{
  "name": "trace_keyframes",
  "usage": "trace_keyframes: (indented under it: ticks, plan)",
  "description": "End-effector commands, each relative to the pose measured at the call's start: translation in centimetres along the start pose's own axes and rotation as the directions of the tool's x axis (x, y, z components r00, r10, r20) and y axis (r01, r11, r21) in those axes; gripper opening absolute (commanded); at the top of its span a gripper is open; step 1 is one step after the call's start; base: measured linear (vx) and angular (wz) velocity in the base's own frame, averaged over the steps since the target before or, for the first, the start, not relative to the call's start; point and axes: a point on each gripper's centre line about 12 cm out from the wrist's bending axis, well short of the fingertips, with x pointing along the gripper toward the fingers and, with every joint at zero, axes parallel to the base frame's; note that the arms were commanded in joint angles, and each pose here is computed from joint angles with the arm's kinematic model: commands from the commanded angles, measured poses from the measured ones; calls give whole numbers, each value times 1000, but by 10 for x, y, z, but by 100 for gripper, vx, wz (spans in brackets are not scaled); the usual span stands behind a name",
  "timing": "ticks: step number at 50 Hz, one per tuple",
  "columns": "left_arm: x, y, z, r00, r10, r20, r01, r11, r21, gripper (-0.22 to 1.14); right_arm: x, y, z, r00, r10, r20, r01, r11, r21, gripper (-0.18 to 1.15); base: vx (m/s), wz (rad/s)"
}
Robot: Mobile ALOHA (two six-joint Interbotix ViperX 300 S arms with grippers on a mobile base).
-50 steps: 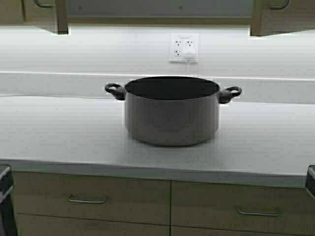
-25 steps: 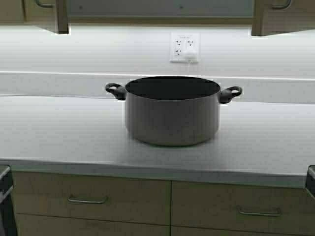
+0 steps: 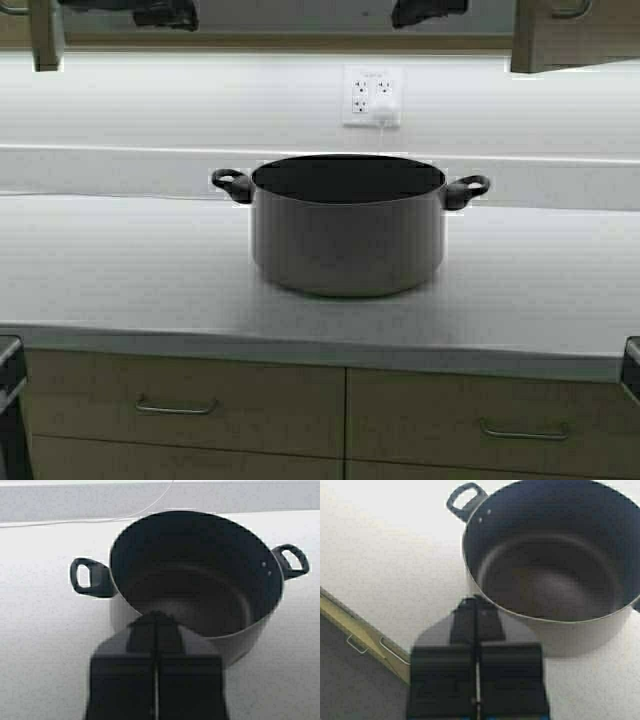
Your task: Open the cabinet, put the pot inside, then close it
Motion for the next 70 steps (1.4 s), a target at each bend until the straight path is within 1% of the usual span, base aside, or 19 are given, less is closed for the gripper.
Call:
trace_keyframes:
  ticks: [1, 10, 15, 19, 23, 26, 29, 34, 36, 40, 42, 47, 50, 53, 56, 60, 62, 65, 70]
  plan:
    - [-15, 4, 8, 999, 7, 47, -7, 1000, -2, 2, -28, -6, 12, 996, -24, 83, 22, 1000, 21, 6, 0, 0]
    - [-23, 7, 7, 998, 10, 59, -10, 1000, -6, 2, -55, -24, 8, 988, -85, 126, 73, 993, 94, 6, 0, 0]
    - [-23, 7, 5, 999, 9, 50, -8, 1000, -9, 3, -53, -16, 7, 998, -11, 63, 5, 995, 96, 6, 0, 0]
    - [-22, 6, 4, 999, 7, 43, -6, 1000, -24, 3, -45, -3, 11, 997, 73, 4, -73, 991, 109, 12, 0, 0]
    - [-23, 7, 3, 999, 7, 41, -5, 998, -60, 6, -35, 13, 15, 988, 151, -28, -146, 979, 140, 28, 0, 0]
    - [-25, 0, 1, 999, -15, 42, 19, 996, -82, 15, -27, 23, 19, 983, 184, -27, -176, 968, 176, 47, 0, 0]
    - [-26, -11, -1, 997, -51, 50, 55, 995, -86, 29, -17, 27, 21, 982, 186, -18, -177, 959, 221, 69, 0, 0]
    - [-27, -23, -4, 992, -69, 104, 79, 992, -94, 62, 3, 21, 12, 994, 112, -8, -104, 943, 317, 97, 0, 0]
    - [-26, -23, -8, 990, -58, 128, 72, 992, -107, 76, 8, 14, 6, 998, 55, 1, -51, 931, 362, 101, 0, 0]
    - [-22, -15, -18, 985, -2, 175, 34, 983, -182, 101, 14, -2, -12, 994, -110, 13, 92, 881, 464, 100, 0, 0]
    - [-19, -11, -27, 981, 28, 192, 17, 973, -229, 106, 15, -8, -22, 976, -218, 24, 178, 850, 495, 100, 0, 0]
    - [-7, -1, -54, 973, 99, 207, -21, 936, -351, 102, 14, -16, -39, 918, -392, 52, 309, 793, 525, 100, 0, 0]
    - [5, 3, -74, 971, 135, 199, -41, 909, -415, 102, 16, -21, -53, 880, -471, 54, 351, 723, 595, 100, 1, 0]
    - [20, 8, -98, 966, 175, 190, -66, 880, -471, 102, 23, -26, -70, 862, -506, 45, 348, 653, 672, 100, 0, 0]
    - [33, 10, -118, 961, 196, 193, -72, 855, -513, 102, 35, -25, -87, 865, -499, 54, 311, 618, 722, 100, 0, 0]
    - [48, 13, -144, 956, 216, 197, -65, 813, -579, 102, 52, -26, -109, 887, -454, 82, 245, 615, 749, 100, 0, 0]
    - [54, 15, -156, 955, 220, 198, -54, 787, -615, 102, 60, -29, -119, 896, -433, 94, 224, 626, 747, 100, 0, 0]
    - [60, 23, -170, 952, 226, 207, -29, 739, -673, 102, 69, -36, -133, 903, -415, 107, 182, 597, 781, 100, 0, 0]
    - [67, 39, -188, 944, 236, 230, 24, 646, -763, 102, 74, -53, -151, 901, -407, 148, 113, 550, 828, 100, 1, 0]
